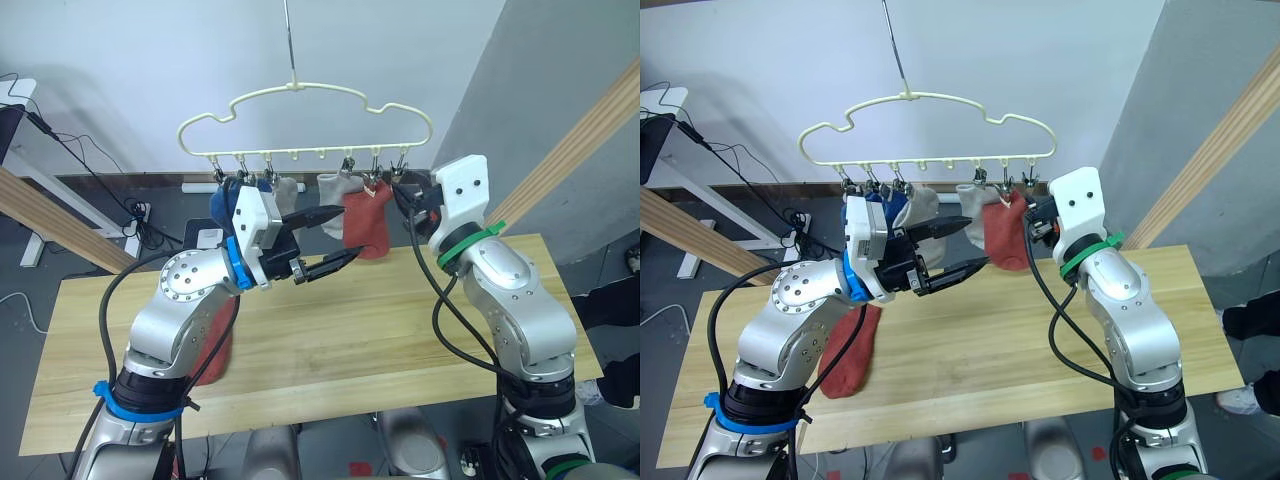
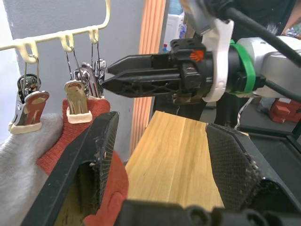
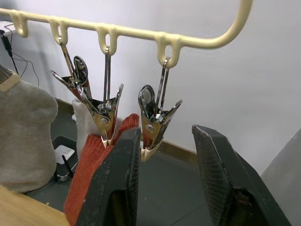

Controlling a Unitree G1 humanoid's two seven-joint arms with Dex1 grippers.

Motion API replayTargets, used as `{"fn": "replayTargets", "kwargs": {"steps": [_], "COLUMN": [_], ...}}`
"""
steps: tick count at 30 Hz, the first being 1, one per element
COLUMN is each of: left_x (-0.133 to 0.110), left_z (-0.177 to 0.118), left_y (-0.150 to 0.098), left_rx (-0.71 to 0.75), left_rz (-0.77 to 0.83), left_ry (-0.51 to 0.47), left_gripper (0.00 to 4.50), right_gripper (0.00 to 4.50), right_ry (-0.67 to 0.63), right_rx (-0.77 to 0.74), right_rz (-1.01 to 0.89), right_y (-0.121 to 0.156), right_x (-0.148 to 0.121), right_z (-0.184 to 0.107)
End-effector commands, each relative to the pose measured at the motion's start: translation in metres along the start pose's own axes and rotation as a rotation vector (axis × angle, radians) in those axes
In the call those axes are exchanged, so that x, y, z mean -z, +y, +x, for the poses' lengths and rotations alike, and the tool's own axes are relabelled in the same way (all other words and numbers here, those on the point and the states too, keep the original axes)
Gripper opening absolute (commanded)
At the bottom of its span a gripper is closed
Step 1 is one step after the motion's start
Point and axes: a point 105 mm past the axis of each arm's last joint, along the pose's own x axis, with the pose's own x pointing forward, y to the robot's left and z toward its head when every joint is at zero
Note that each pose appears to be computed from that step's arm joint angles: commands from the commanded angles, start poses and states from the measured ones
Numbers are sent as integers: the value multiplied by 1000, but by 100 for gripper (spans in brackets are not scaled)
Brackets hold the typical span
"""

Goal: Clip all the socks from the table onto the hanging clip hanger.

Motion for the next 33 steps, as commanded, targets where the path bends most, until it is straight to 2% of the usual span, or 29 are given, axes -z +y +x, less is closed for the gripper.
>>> {"fn": "replayTargets", "kwargs": {"steps": [1,8,24,29,33], "left_x": [-11,-9,-6,-6,-5], "left_z": [2,2,4,3,4], "left_y": [-2,-2,-2,-3,-4], "left_rx": [12,14,19,22,27], "left_rz": [41,42,62,63,61], "left_ry": [-33,-29,-22,-20,-19], "left_gripper": [328,328,328,328,328], "right_gripper": [180,180,180,180,180], "right_ry": [-24,-30,-31,-36,-61], "right_rx": [8,15,161,158,131], "right_rz": [-2,11,-5,7,85], "right_y": [2,5,-17,-17,-11], "right_x": [-8,-9,-11,-15,-24], "right_z": [1,3,10,10,14]}}
